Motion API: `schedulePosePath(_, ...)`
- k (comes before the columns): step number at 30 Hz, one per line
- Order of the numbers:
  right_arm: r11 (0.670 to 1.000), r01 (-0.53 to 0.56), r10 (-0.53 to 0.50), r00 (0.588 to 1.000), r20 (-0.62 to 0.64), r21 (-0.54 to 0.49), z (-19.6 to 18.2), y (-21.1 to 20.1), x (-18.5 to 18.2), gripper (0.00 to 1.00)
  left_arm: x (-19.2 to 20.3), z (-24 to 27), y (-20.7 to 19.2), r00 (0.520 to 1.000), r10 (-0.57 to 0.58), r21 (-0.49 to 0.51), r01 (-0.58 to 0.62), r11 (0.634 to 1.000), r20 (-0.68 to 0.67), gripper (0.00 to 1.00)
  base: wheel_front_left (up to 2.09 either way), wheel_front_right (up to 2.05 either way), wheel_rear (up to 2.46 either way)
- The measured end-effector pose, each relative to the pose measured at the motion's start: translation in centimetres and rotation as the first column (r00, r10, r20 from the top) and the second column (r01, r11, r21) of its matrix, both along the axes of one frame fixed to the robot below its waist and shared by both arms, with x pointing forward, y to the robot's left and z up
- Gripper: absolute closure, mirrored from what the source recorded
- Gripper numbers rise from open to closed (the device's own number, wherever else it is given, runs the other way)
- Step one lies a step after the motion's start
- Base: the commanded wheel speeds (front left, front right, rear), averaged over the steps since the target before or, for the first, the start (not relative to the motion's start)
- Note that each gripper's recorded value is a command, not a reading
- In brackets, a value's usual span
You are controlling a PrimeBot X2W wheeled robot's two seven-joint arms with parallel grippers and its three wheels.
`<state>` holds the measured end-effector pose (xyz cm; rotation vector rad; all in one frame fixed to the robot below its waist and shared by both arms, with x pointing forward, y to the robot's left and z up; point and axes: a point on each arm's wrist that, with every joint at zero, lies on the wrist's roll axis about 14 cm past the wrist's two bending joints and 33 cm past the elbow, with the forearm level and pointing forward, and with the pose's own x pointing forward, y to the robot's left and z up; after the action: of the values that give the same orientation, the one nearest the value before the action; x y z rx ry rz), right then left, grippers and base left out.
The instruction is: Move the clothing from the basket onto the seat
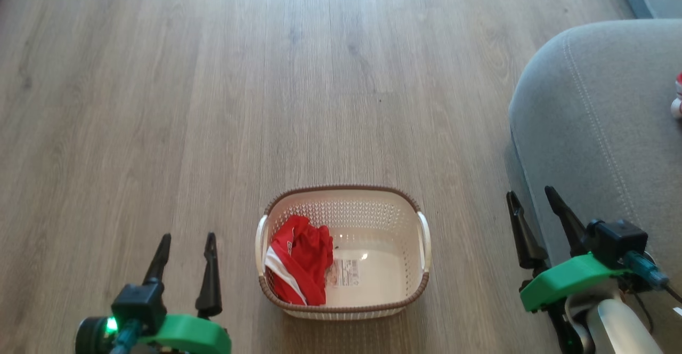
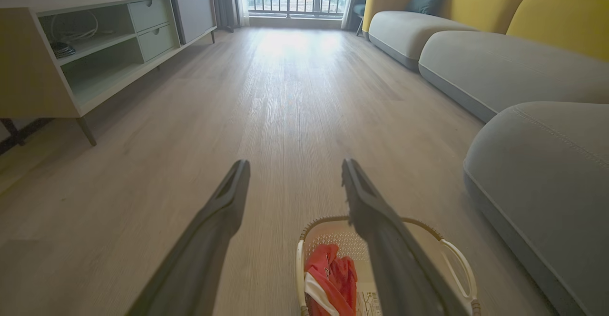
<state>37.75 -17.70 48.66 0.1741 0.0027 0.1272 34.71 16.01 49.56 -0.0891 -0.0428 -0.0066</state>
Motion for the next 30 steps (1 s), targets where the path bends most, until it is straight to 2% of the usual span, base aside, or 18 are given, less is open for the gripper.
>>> schedulePosePath(8, 1.0, 0.0, 0.0, 1.0, -0.002, -0.007, -0.3, -0.5, 2.2, 0.0, 1.2, -3.6, -3.0, 0.991, -0.075, -0.038, 0.071, 0.997, -0.114, 0.0, 0.0, 0.0, 0.0)
schedulePosePath(14, 1.0, -0.004, 0.004, 1.0, 0.022, -0.023, -0.1, -1.5, 6.4, 0.0, 5.3, -6.7, -5.7, 0.972, -0.14, -0.061, 0.131, 0.99, -0.189, 0.0, 0.0, 0.0, 0.0)
schedulePosePath(26, 1.0, -0.018, 0.017, 0.998, -0.064, -0.02, -5.9, -2.0, 11.8, 0.0, 10.0, -18.5, -10.9, 0.858, -0.258, -0.05, 0.264, 0.963, -0.444, 0.0, 0.0, 0.0, 0.0)
schedulePosePath(30, 1.0, -0.013, 0.011, 0.996, -0.093, -0.023, -7.9, -2.4, 12.9, 0.0, 10.2, -22.7, -12.5, 0.796, -0.298, -0.021, 0.339, 0.941, -0.527, 0.0, 0.0, 0.0, 0.0)
